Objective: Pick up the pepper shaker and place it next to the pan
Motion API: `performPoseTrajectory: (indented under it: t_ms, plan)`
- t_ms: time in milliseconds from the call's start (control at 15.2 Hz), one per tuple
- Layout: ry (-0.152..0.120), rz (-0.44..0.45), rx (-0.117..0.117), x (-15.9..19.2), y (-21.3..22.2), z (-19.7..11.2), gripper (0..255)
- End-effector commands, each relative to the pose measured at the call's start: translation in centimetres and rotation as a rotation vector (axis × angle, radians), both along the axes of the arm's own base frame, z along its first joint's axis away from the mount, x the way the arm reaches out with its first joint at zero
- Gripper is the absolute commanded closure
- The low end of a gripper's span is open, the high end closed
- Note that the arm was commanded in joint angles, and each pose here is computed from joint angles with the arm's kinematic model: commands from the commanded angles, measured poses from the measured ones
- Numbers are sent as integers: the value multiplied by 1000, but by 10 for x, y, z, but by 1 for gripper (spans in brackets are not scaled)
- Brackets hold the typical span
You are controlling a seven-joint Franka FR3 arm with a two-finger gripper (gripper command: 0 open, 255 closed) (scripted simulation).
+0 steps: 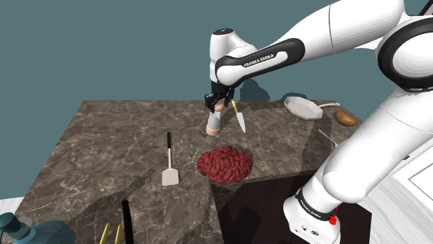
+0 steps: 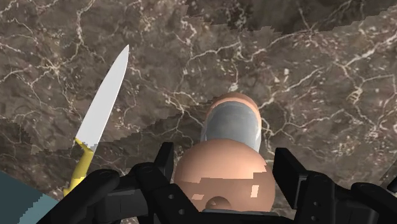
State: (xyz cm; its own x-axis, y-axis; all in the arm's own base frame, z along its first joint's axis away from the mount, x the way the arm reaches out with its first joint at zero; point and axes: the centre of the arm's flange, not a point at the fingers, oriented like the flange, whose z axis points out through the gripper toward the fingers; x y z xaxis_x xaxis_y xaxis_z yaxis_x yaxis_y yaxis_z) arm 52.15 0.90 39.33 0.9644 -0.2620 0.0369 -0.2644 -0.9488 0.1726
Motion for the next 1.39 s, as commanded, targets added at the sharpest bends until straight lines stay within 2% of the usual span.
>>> performPoseTrajectory:
  t_ms: [0, 330, 1320]
  plan:
    - [1, 0, 0, 0, 0, 0, 255]
    - [1, 0, 0, 0, 0, 0, 255]
    - [1, 0, 0, 0, 0, 79, 255]
